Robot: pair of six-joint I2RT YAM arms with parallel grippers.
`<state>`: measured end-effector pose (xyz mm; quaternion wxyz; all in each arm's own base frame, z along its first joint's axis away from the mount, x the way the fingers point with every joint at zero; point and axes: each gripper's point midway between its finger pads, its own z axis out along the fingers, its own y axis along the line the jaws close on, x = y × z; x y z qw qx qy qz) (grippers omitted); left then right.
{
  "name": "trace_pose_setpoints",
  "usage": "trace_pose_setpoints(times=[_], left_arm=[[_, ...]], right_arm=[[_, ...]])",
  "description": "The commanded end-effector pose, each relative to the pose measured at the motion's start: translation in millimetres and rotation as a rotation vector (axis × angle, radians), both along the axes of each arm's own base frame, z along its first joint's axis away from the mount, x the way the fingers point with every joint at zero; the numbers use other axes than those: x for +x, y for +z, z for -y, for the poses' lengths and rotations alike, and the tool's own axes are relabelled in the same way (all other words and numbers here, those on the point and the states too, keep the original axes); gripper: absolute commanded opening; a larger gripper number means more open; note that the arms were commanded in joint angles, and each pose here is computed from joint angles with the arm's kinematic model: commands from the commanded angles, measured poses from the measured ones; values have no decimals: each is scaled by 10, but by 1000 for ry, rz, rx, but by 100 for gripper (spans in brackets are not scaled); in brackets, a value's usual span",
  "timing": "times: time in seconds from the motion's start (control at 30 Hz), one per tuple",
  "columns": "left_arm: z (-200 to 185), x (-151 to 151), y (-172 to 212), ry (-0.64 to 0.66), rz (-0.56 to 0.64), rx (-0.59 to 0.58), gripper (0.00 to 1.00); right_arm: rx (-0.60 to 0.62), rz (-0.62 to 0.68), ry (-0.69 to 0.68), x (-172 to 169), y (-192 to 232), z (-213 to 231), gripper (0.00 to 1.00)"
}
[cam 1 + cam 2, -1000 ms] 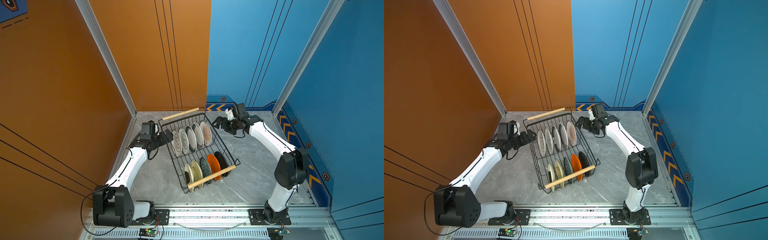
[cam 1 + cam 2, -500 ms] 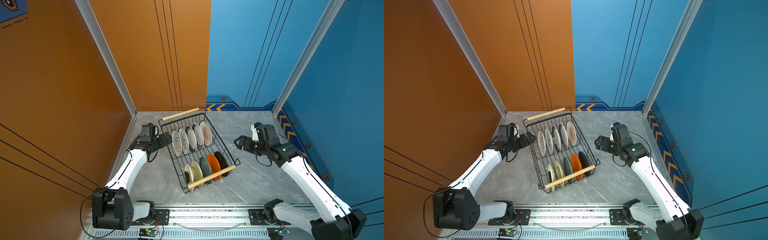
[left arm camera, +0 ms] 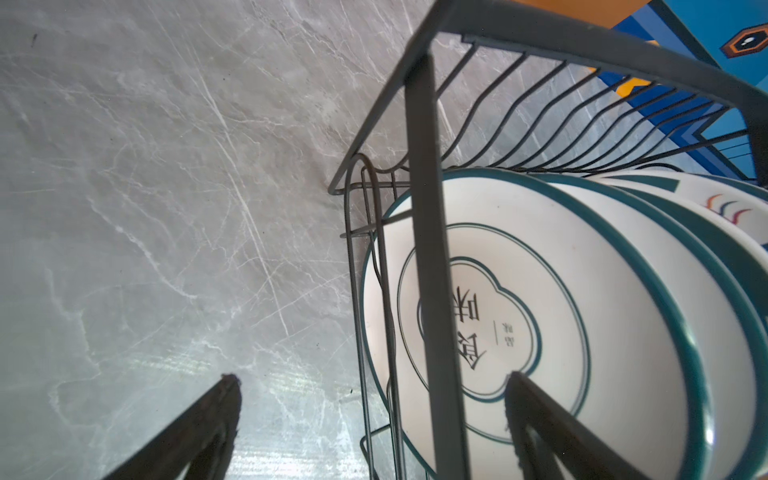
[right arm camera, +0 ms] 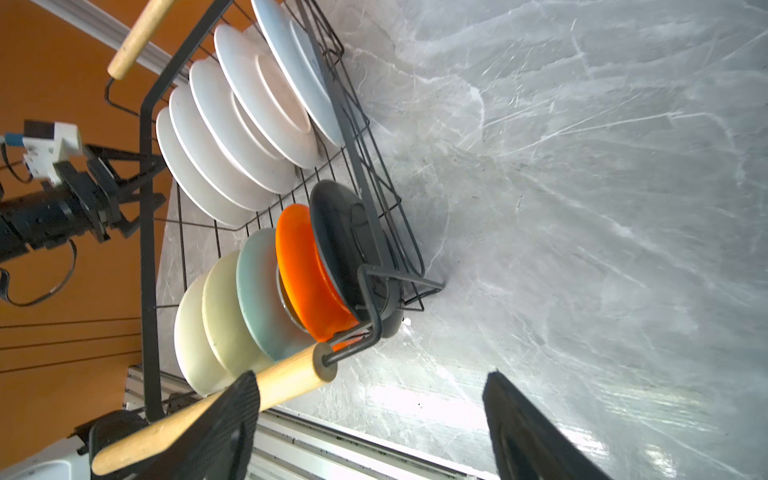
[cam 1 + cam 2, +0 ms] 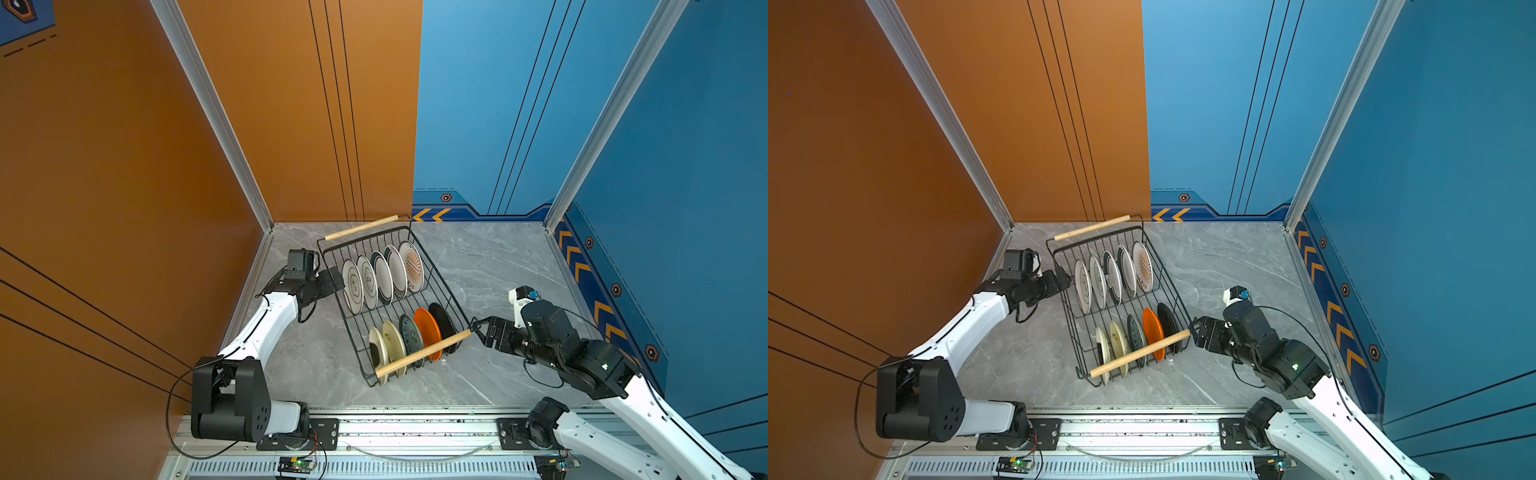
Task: Unload the plates from the dish rack
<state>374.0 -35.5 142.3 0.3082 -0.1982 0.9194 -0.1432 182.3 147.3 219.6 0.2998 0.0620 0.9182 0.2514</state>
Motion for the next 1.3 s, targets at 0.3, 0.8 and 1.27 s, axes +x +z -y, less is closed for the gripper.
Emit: trace_pose_setpoints(times=[0.3, 0.8, 1.27], left_arm=[[-360, 161, -71, 96, -48, 103, 98], [-718, -11, -417, 210, -130, 80, 96], [-1127, -410, -417, 421, -72, 17, 94]], right_arm=[[7, -8, 6, 159, -73, -447, 80], [63, 0, 7, 353, 5, -616, 70], [107, -72, 87, 1122, 11, -972, 65]])
